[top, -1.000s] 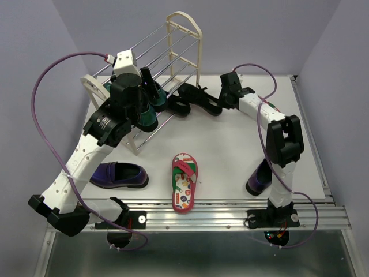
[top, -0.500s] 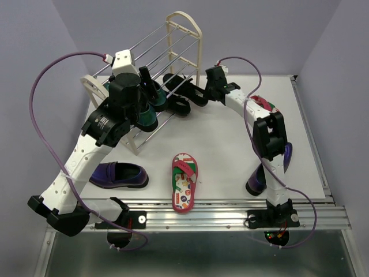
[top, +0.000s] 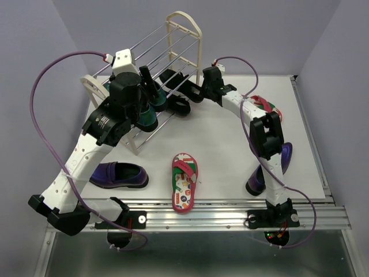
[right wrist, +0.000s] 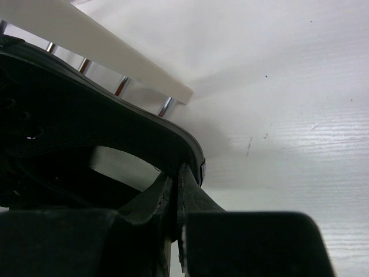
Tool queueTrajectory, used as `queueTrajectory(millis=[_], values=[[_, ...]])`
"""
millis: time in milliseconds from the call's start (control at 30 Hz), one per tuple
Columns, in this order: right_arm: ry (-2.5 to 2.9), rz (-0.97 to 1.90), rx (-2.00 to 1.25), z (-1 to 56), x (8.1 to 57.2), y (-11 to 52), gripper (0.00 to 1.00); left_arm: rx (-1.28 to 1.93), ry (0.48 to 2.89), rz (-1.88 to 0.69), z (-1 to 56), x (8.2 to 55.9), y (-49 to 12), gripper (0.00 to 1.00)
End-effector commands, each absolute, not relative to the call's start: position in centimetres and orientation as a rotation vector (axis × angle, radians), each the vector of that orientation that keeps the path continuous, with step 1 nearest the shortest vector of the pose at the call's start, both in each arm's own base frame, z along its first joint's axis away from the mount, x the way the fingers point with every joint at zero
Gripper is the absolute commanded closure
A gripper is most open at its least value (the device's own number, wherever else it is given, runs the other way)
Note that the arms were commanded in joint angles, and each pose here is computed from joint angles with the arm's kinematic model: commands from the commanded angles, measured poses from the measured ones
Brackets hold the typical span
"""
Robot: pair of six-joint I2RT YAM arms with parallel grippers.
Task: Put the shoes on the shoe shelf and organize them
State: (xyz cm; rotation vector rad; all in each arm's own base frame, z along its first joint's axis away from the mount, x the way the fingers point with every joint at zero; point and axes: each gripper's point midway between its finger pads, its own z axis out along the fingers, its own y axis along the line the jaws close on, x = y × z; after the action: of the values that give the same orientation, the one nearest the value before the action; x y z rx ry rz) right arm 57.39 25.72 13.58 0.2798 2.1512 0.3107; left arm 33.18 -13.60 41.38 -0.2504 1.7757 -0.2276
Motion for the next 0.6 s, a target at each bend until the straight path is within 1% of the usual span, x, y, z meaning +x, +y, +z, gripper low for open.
queueTrajectory(millis=[0,200,433,467,500,533,567], values=[[1.927,0.476,0.326,19.5,60.3,28.0,0.99,-0.283,1.726,-0.261,43.1,33.2,-13.4,0.29],[1.921,0.502,0.331,19.0,60.7,28.6,0.99,-0.273,1.730,-0.275,43.1,33.1,-13.6,0.29],[1.949,0.535,0.323,17.0,61.1,29.5,0.99,-0.273,1.730,-0.275,43.0,33.0,-13.5,0.29],[1.953,0.540,0.324,16.8,61.1,29.6,0.95,-0.273,1.732,-0.274,43.0,33.0,-13.5,0.29],[1.961,0.547,0.317,16.6,61.0,29.8,0.84,-0.273,1.732,-0.277,43.0,33.0,-13.6,0.29],[1.961,0.553,0.315,16.6,60.9,29.8,0.76,-0.272,1.733,-0.274,42.9,33.1,-13.6,0.29],[1.962,0.556,0.314,16.5,60.9,29.9,0.70,-0.272,1.732,-0.276,42.9,33.1,-13.6,0.29]])
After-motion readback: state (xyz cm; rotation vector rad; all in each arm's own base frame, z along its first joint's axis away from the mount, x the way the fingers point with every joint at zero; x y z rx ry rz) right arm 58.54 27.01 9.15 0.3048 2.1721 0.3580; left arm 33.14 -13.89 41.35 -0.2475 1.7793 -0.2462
